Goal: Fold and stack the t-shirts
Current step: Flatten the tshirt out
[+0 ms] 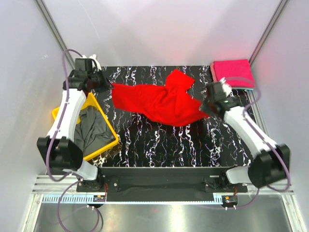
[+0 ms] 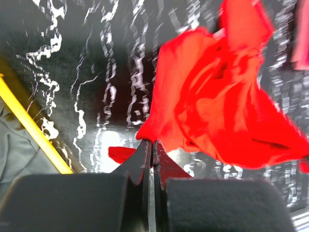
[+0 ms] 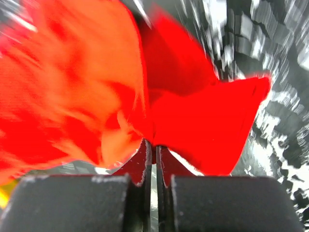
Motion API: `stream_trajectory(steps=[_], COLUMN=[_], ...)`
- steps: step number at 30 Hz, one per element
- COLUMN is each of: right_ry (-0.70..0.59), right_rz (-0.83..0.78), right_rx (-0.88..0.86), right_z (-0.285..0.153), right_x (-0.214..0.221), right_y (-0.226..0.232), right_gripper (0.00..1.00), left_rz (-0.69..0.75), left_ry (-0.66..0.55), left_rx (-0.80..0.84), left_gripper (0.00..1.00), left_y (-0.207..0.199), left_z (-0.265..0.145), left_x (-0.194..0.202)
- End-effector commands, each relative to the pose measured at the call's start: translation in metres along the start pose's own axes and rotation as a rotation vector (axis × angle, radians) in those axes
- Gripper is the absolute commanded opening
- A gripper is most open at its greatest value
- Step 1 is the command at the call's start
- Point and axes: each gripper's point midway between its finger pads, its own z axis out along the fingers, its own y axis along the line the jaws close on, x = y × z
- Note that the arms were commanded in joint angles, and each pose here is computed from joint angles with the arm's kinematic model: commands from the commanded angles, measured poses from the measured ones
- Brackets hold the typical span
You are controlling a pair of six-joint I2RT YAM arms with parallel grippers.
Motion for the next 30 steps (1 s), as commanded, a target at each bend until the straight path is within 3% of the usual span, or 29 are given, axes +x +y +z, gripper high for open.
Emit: stream_trajectory(steps=[1,5,9,14,18,20,21,23,24,25,26,28,29,30], right_ry=[-0.228,-0.363,-0.440,-0.361,-0.187,-0.134,-0.068,-0.055,0.003,0.050,-0.005,0.029,-0.016,-0.023], right_rz=[-0.058,-0.069,-0.116,-0.197,-0.290,-0.320,-0.341,-0.349,-0.356,-0.358,-0.349,-0.307,-0.265,-0.125], right_rx=[0.041,-0.061,-0.139,-0.147,-0.142,-0.222,-0.214,-0.240,-0.199,-0.166,-0.156,-0.049,-0.001,0.042], right_z=[-0.086,-0.149,-0.161,-0.106,-0.017,0.005,0.040,0.052,0.084,0.087,0.080,0.085,0.077,0.072], right_x=[-0.061,-0.101,-0.124,-0.138,-0.125,-0.122,-0.110,-0.119,-0.108,-0.102,-0.123,-0.123,-0.138,-0.151], right_y=[-0.011,0.007,0.030,0.067,0.093,0.118,0.122,0.141,0.138,0.133,0.143,0.126,0.119,0.103], right_gripper=[0.00,0.00,0.00,0.00,0.05,0.07,0.08,0.12,0.15,0.18,0.34,0.45,0.50,0.52], left_rz=[-0.003,-0.007,-0.009,-0.007,-0.040,-0.061,-0.078,-0.096,-0.100,-0.104,-0.106,-0.097,-0.090,-0.083], left_ry=[-0.210,-0.300,-0.304,-0.230,-0.115,-0.087,-0.041,-0.010,-0.006,-0.008,-0.007,-0.011,-0.020,-0.015], left_rx=[0.113,0.136,0.132,0.029,-0.007,-0.018,-0.021,-0.034,-0.033,-0.032,-0.034,-0.043,-0.038,-0.034], left_gripper=[0.00,0.00,0.00,0.00,0.00,0.00,0.00,0.00,0.00,0.00,0.00,0.00,0.00,0.00], left_y=[-0.047,-0.061,-0.063,-0.032,-0.008,-0.001,0.003,0.008,0.009,0.009,0.009,0.011,0.010,0.010], left_z=[-0.076,-0.120,-0.131,-0.091,-0.036,-0.017,-0.001,0.016,0.020,0.022,0.024,0.024,0.022,0.022], left_x=[-0.043,-0.049,-0.043,-0.024,0.007,0.011,0.020,0.023,0.024,0.023,0.022,0.021,0.019,0.022])
